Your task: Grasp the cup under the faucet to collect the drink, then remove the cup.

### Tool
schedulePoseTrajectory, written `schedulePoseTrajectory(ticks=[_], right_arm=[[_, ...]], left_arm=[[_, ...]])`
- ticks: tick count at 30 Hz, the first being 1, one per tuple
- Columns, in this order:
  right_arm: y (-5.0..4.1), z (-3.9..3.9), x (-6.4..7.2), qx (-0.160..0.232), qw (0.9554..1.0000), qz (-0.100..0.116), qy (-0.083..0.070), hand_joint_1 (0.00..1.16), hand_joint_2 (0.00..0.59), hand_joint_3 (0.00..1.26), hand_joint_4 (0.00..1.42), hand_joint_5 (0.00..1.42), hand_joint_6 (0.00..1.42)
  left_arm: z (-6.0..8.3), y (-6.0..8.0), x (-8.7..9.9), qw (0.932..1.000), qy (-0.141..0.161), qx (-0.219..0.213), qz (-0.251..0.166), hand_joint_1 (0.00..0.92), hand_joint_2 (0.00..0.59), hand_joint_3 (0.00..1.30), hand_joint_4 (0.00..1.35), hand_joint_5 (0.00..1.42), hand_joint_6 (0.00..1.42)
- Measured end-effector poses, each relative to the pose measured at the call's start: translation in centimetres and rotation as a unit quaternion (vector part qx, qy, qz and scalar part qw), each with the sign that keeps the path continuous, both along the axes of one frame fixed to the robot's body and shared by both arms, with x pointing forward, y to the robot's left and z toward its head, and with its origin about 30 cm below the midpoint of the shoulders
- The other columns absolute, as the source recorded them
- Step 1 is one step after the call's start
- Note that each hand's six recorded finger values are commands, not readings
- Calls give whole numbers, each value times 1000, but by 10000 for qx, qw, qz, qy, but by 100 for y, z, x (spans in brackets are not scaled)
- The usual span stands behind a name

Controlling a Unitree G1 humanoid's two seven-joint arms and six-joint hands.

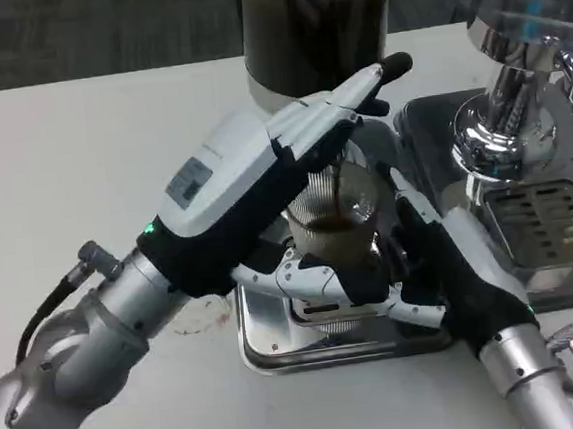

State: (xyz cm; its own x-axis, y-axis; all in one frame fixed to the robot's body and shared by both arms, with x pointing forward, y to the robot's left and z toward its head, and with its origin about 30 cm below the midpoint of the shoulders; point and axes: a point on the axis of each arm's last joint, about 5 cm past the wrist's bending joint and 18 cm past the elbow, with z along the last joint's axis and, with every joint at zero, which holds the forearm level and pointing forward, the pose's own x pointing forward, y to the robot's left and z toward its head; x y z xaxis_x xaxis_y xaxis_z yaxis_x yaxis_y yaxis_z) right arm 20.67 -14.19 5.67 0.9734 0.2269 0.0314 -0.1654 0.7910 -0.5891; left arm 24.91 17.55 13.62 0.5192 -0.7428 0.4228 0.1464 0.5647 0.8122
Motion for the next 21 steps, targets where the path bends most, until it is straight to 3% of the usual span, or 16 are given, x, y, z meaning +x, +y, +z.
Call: schedulePoseTrajectory(ticks=[17, 21], right_arm=[[127, -48, 127, 438, 9988, 231, -19, 576, 202, 0, 0, 0, 106], [148, -53, 130, 490, 9985, 253, -39, 577, 199, 0, 0, 0, 109]], left_arm=[[18, 78, -15, 9997, 20, 50, 237, 0, 70, 0, 0, 201, 170], [45, 126, -43, 9989, -128, -138, 436, 0, 81, 0, 0, 187, 143]])
